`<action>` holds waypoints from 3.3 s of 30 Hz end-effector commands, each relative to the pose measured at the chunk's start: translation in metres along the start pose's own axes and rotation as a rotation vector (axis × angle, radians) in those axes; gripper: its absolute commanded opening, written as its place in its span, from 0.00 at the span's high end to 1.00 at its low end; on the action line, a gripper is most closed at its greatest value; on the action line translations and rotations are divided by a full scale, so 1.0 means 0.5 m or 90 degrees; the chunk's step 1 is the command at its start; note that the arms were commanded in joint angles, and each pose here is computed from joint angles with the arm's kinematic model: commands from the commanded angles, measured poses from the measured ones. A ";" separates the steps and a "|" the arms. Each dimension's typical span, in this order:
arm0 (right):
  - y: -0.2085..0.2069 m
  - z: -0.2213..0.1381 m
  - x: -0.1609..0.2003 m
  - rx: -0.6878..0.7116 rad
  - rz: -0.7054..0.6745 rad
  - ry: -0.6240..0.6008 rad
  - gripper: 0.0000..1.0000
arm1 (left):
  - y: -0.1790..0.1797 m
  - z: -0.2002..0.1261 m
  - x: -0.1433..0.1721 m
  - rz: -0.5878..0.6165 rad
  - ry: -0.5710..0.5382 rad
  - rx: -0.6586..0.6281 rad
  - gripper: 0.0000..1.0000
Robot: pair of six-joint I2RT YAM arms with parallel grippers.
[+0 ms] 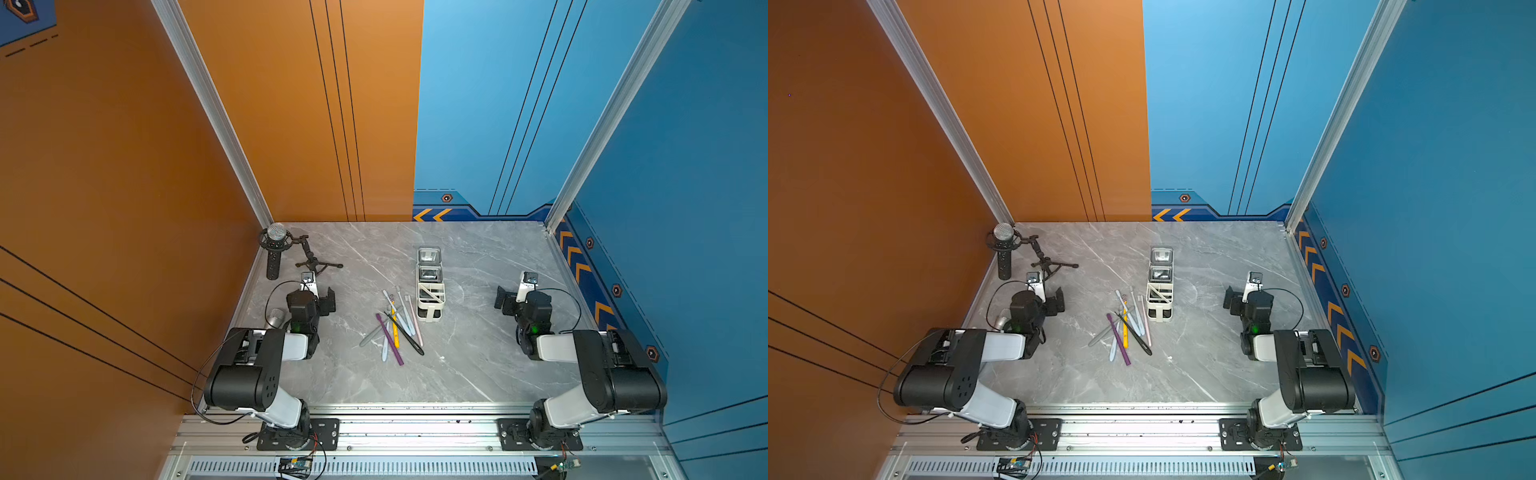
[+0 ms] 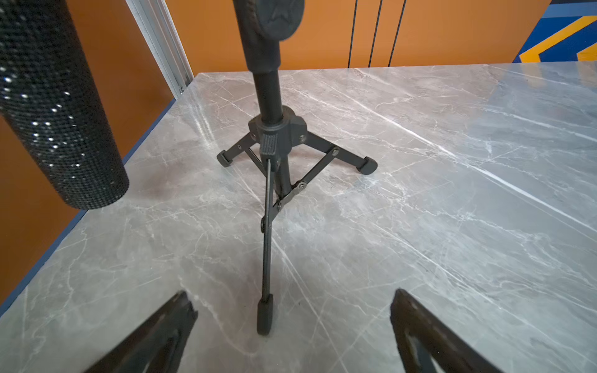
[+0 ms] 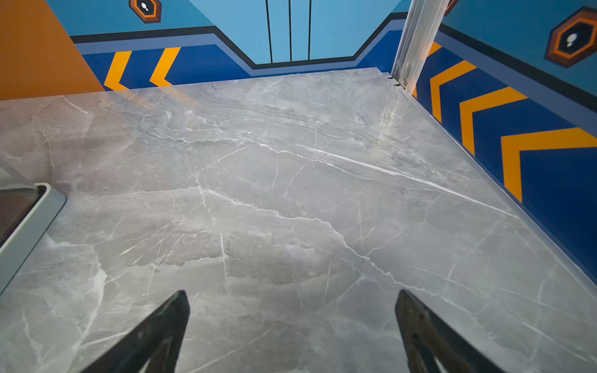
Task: Place the toothbrush into the toothbrush holder
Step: Pick up the toothbrush from the center of the board.
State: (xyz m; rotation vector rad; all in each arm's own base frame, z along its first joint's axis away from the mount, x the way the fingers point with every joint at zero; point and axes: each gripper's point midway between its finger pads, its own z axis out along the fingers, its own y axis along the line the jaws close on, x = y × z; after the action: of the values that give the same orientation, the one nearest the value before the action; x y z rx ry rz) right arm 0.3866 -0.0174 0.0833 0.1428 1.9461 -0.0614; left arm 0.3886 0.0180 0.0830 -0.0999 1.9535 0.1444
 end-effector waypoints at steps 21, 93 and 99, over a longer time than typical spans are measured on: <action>0.009 0.008 -0.021 -0.011 -0.004 -0.019 0.00 | -0.011 0.006 -0.015 0.011 -0.013 0.012 0.02; 0.698 -0.403 0.224 -0.448 -0.365 0.255 0.33 | -0.175 -0.337 -0.006 0.025 0.146 0.138 0.02; 0.697 -0.379 0.215 -0.413 -0.363 0.253 0.33 | -0.158 -0.346 -0.006 0.015 0.145 0.133 0.02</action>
State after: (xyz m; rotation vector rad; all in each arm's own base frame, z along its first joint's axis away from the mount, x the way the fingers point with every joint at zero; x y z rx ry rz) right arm 0.2073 0.3651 0.0621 -0.9312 2.2211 0.3131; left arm 0.2495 -0.0913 0.1604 0.0487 2.1379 -0.0717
